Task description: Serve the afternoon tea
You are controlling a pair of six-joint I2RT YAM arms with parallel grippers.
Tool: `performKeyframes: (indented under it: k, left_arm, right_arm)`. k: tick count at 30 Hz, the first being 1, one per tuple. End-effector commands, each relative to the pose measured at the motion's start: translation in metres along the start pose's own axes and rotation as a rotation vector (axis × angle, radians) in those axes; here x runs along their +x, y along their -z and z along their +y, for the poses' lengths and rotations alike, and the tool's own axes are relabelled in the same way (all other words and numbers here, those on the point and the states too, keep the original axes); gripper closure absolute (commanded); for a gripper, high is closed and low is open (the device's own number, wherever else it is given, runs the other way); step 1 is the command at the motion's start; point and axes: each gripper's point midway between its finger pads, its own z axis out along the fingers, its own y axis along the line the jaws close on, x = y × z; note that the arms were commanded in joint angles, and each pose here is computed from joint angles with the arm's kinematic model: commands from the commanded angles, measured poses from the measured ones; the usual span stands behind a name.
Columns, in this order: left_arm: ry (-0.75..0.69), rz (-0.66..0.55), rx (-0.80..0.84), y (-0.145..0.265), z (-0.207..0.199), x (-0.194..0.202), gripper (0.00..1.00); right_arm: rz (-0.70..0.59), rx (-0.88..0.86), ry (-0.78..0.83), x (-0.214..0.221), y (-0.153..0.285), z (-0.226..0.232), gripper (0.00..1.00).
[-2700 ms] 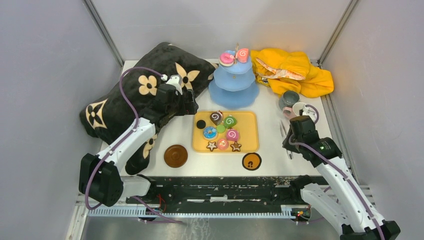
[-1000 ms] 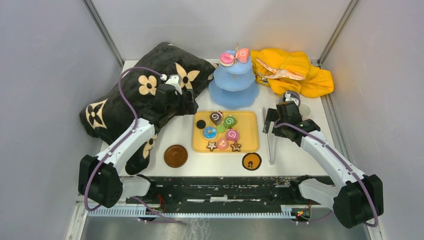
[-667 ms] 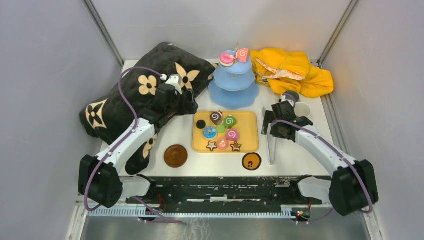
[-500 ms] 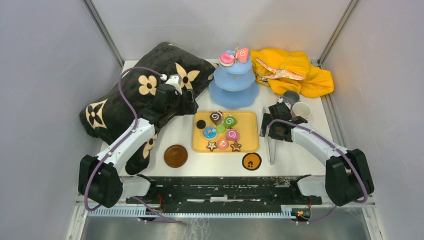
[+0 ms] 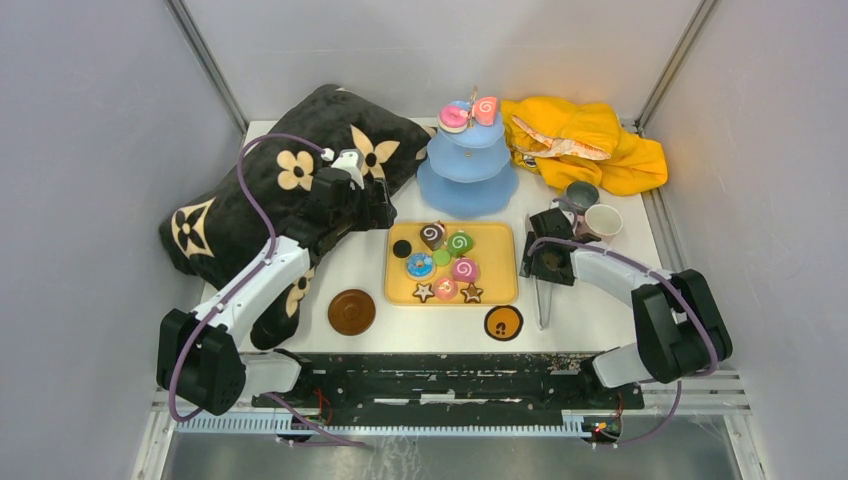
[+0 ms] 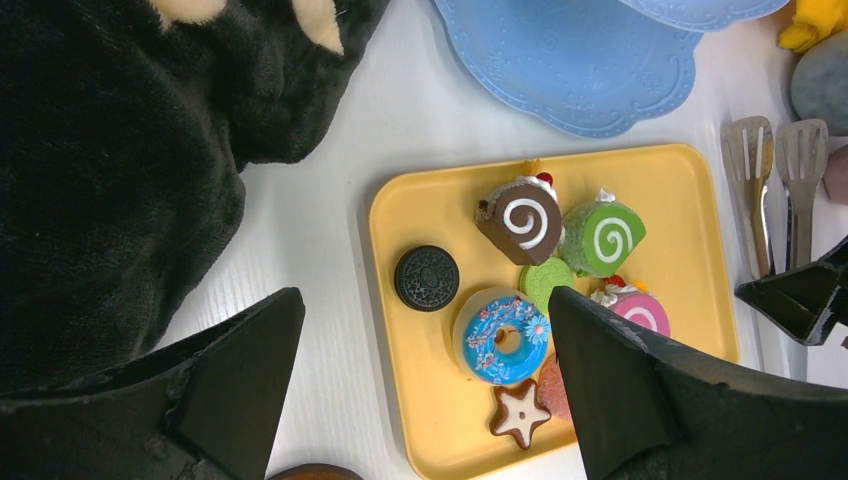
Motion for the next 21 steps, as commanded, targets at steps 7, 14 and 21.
performKeyframes:
  k: [7, 14, 21]
  left_arm:
    - [0.038, -0.064, 0.015, 0.000, -0.006, -0.019, 0.01]
    - [0.039, -0.064, 0.016, 0.000, -0.005, -0.018, 0.01]
    - [0.042, -0.060, 0.022, -0.001, -0.006, -0.016, 0.01]
  right_arm:
    - [-0.010, -0.023, -0.063, -0.006, -0.005, 0.011, 0.26]
    - [0.003, -0.020, -0.094, 0.003, 0.001, 0.009, 0.30]
    - [-0.008, -0.018, -0.094, 0.007, 0.004, 0.007, 0.38]
